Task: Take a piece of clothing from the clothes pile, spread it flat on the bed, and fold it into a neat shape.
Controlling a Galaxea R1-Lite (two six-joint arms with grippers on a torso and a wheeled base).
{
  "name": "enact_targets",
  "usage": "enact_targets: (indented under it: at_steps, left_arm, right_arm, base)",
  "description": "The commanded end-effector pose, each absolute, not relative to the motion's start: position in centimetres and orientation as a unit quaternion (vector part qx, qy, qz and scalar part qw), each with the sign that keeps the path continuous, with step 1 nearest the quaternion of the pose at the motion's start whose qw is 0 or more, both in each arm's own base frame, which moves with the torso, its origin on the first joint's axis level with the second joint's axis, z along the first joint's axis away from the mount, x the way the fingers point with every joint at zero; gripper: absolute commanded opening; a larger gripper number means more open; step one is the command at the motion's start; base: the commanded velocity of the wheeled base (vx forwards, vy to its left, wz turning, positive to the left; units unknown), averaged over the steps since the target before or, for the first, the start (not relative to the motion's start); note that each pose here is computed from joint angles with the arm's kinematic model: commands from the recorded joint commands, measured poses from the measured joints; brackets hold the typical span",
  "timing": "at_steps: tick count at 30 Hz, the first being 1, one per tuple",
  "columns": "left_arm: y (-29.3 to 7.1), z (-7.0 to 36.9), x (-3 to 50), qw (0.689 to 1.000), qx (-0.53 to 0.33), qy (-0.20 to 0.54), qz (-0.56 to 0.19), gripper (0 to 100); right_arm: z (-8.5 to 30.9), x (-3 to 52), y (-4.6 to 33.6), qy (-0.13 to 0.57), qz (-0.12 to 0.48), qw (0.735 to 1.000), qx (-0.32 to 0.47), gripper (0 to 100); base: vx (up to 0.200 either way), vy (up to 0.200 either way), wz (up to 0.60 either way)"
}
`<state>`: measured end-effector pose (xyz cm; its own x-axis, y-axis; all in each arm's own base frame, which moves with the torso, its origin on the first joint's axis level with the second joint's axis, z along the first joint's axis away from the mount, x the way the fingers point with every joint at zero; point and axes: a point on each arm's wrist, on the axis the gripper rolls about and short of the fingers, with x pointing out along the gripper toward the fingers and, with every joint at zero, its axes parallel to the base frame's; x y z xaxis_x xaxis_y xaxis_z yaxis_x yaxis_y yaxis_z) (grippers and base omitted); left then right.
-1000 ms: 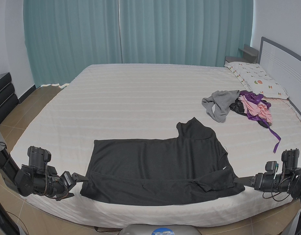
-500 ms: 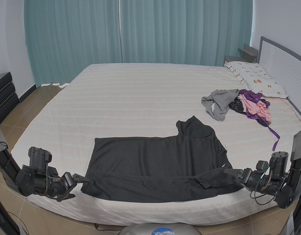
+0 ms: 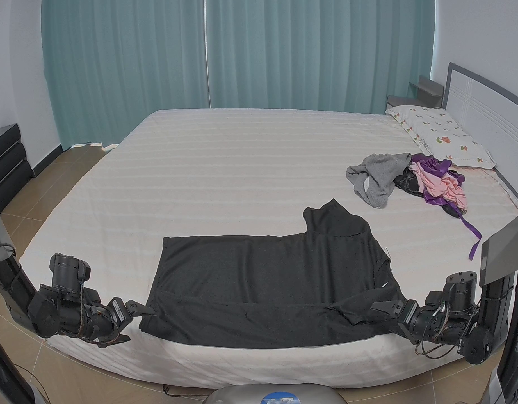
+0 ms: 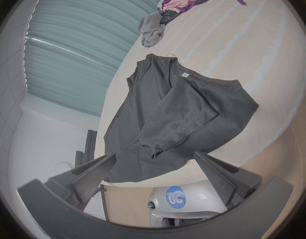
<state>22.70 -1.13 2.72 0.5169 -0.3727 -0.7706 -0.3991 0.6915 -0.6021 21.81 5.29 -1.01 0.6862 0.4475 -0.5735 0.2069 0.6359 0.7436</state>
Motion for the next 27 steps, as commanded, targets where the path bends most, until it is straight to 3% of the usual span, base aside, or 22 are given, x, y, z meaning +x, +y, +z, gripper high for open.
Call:
enact_targets:
  at_steps: [1, 27]
  left_arm:
    - [-1.1, 2.5, 22.8, 0.775, -0.393, 0.495, 0.01, 100]
    - [-1.2, 1.8, 23.0, 0.77, -0.389, 0.506, 0.016, 100]
  right_arm:
    - [-1.7, 22.7, 5.4, 0.386, 0.069, 0.813, 0.431, 100]
    - [-3.3, 24.6, 7.0, 0.367, 0.047, 0.83, 0.417, 100]
  base:
    - [0.0, 0.0, 0.0]
    - [0.0, 0.0, 0.0]
